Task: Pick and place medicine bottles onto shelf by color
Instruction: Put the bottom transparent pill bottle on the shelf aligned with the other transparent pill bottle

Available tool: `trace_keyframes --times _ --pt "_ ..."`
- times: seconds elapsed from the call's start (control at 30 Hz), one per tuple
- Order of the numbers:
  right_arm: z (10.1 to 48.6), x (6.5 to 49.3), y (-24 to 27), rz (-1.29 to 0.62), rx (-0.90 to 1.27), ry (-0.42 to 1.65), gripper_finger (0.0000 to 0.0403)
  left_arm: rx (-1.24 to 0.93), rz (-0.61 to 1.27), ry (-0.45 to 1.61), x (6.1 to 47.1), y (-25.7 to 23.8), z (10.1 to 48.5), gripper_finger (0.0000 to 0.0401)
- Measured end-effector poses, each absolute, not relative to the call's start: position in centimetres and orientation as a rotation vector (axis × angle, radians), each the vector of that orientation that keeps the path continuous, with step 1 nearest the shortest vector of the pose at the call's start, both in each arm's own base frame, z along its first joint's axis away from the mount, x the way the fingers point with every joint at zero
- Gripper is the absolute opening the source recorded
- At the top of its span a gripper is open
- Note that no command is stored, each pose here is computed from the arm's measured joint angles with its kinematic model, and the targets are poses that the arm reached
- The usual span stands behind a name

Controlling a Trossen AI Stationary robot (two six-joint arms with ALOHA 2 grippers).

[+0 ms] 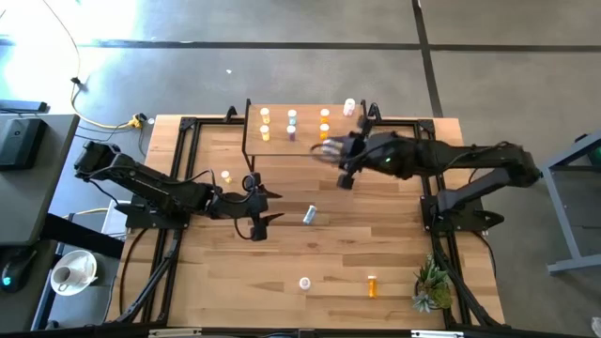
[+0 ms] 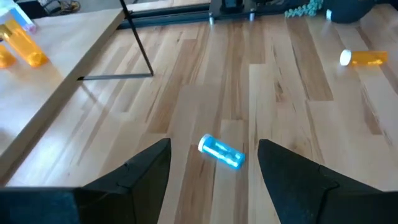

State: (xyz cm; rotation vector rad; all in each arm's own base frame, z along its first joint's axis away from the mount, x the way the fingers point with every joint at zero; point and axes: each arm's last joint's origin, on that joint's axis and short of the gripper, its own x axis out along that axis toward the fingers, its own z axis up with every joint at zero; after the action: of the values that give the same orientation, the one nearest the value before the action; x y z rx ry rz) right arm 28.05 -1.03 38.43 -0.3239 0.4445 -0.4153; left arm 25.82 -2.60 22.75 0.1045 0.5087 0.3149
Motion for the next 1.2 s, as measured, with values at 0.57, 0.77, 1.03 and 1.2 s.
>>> trace_keyframes --times 0.57,0.77,1.03,1.2 --pt "31.4 22.9 -11.2 -0.668 0.026 0.388 0.0124 0.048 0.320 0.482 25.1 -2.6 20.7 0.0230" --pt "29.8 23.3 -12.7 -0.672 0.094 0.456 0.0124 0.044 0.361 0.492 24.0 -1.6 19.6 0.0230" --pt "28.2 24.0 -13.1 -0.661 0.125 0.539 0.0124 0.023 0.364 0.454 23.3 -1.1 20.7 0.0230" --pt "27.9 23.6 -13.5 -0.682 0.135 0.578 0.0124 0.001 0.320 0.444 23.1 -1.2 21.0 0.0230"
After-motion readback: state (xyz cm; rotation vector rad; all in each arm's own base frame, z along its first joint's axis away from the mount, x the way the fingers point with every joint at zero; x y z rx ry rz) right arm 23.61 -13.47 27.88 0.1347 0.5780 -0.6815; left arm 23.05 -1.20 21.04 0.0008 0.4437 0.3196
